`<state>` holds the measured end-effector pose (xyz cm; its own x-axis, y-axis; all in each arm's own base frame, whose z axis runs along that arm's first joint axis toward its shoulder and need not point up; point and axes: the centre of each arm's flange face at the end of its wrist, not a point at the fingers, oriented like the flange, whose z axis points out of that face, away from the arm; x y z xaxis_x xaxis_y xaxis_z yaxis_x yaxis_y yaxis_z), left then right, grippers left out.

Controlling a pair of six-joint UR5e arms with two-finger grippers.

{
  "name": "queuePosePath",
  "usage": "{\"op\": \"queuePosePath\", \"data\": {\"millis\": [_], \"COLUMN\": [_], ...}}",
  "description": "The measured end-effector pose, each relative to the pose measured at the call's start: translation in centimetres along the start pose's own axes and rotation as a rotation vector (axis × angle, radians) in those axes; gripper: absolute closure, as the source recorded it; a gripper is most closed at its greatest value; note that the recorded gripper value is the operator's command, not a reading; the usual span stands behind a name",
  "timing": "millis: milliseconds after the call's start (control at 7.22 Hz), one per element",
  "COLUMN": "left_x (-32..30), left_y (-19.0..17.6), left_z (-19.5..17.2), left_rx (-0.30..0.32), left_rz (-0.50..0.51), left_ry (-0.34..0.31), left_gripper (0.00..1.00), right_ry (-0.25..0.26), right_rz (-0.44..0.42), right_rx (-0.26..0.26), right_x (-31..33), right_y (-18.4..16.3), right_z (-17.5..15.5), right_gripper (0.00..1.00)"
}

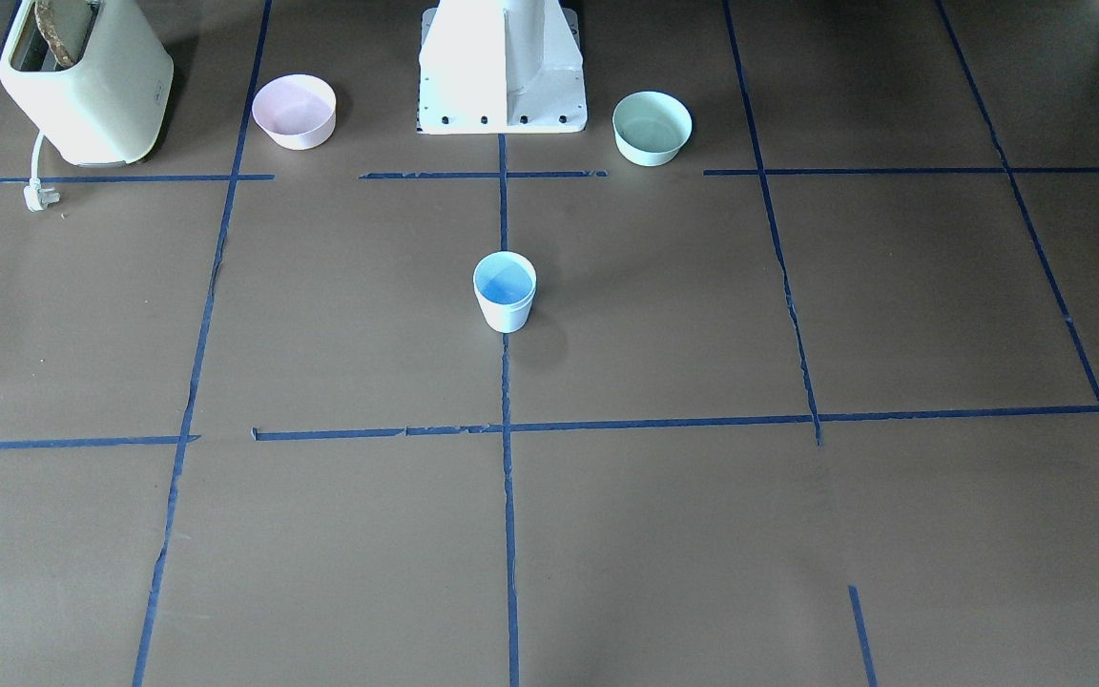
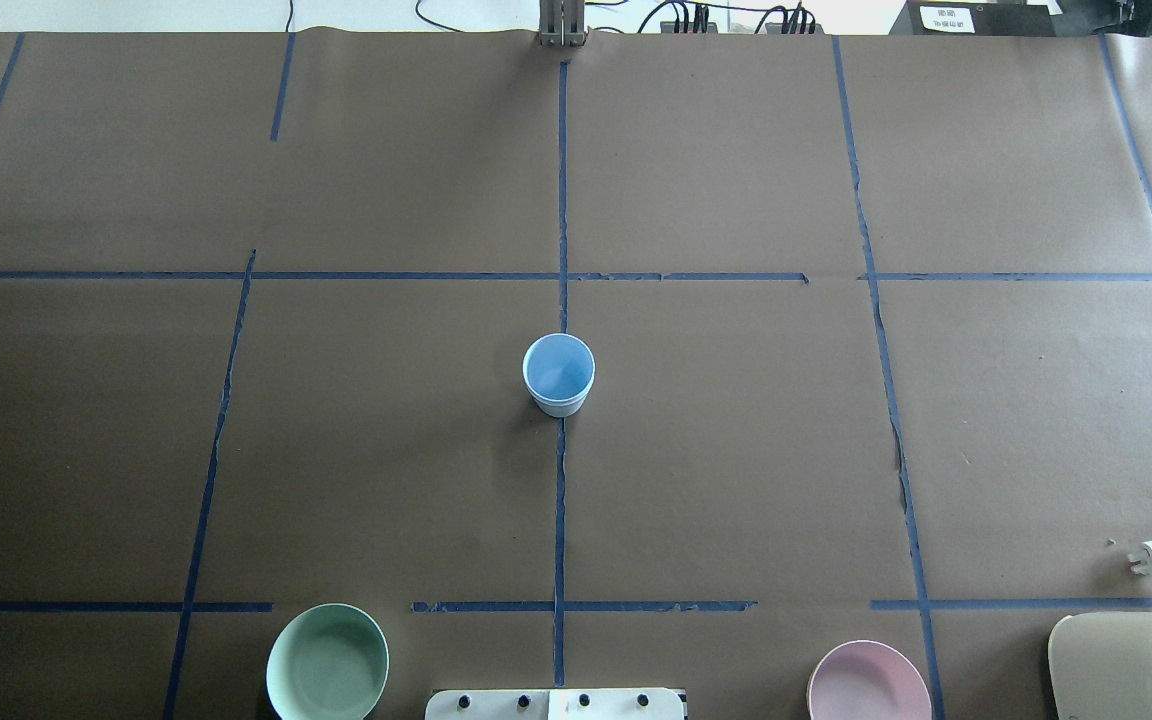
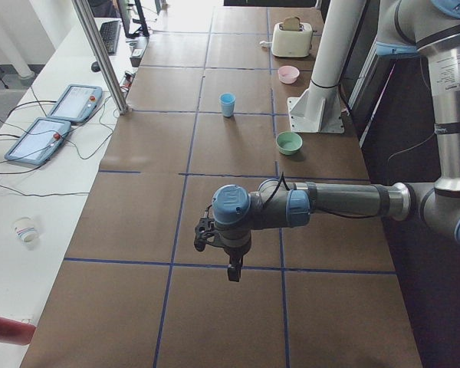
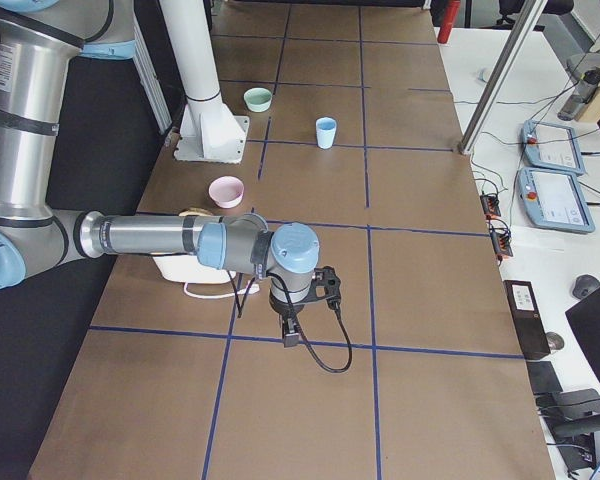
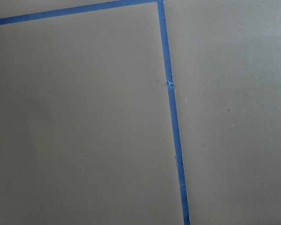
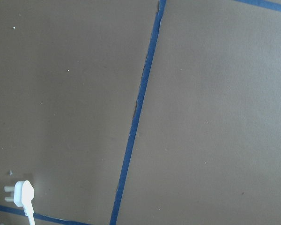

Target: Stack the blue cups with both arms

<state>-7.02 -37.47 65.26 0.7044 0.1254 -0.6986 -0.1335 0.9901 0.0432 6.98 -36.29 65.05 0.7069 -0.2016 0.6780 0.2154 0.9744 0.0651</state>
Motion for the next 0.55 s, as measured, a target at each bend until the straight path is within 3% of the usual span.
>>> {"op": "queuePosePath", "data": {"millis": [554], "left_x": [0.3], "left_y": [0.8], "left_z": [-0.3], "left_rx": [0.008], "left_rz": [0.002], "left_ry": [-0.002], "left_gripper": [0.00], "right_ry": [-0.021], "right_rz": [0.053], "right_rx": [-0.047], "right_x": [2.1], "right_y": [1.1], "right_z": [2.5], "right_gripper": [0.00]}}
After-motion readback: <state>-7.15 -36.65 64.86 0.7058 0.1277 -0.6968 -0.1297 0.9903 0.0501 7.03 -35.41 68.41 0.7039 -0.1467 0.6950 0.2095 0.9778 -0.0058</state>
